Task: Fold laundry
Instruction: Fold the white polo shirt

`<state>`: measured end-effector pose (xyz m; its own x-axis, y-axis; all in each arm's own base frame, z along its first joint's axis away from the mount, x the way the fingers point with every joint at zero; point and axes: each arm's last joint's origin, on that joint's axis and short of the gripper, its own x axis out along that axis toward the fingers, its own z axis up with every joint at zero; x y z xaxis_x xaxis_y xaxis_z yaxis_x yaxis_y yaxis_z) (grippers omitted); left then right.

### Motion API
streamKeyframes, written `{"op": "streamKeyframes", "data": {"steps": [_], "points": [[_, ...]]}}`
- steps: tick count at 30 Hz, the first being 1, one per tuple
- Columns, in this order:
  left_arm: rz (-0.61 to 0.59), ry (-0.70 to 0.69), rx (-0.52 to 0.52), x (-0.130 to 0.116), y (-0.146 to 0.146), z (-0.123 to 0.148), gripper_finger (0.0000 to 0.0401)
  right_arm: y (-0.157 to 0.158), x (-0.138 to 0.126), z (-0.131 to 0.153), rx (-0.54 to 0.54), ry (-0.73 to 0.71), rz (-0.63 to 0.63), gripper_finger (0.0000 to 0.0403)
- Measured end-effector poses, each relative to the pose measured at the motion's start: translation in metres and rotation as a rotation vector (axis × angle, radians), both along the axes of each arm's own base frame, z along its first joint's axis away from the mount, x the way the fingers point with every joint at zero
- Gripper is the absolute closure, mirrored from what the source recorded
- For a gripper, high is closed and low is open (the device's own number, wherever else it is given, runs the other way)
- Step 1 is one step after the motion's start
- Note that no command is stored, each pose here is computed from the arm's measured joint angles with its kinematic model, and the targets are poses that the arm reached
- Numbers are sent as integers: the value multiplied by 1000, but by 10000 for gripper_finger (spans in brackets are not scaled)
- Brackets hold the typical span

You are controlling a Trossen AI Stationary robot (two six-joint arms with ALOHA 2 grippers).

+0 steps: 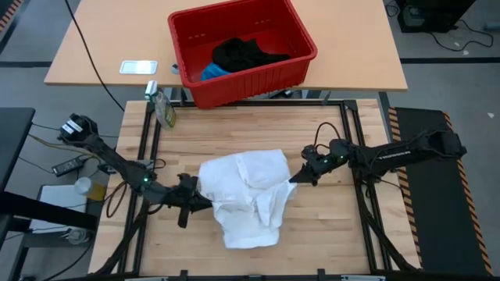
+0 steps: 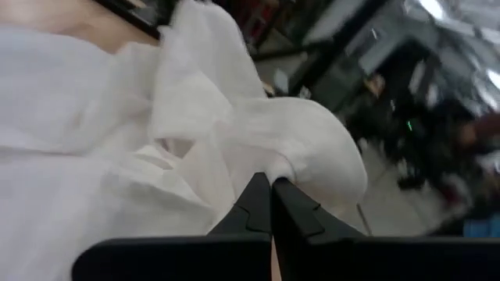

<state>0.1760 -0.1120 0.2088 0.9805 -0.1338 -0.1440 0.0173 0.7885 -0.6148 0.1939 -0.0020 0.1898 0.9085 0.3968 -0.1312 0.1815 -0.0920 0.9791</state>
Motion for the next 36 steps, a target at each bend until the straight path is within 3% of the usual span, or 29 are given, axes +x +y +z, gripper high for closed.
{"op": "streamKeyframes", "data": {"steps": [16, 29, 36], "points": [[339, -57, -298, -34, 34, -57, 401, -25, -20, -38, 49, 151, -298, 400], [584, -69, -461, -46, 47, -78, 401, -45, -27, -46, -48, 194, -482, 400], [648, -16, -551, -49, 50, -90, 401, -50, -30, -51, -59, 257, -548, 400]]}}
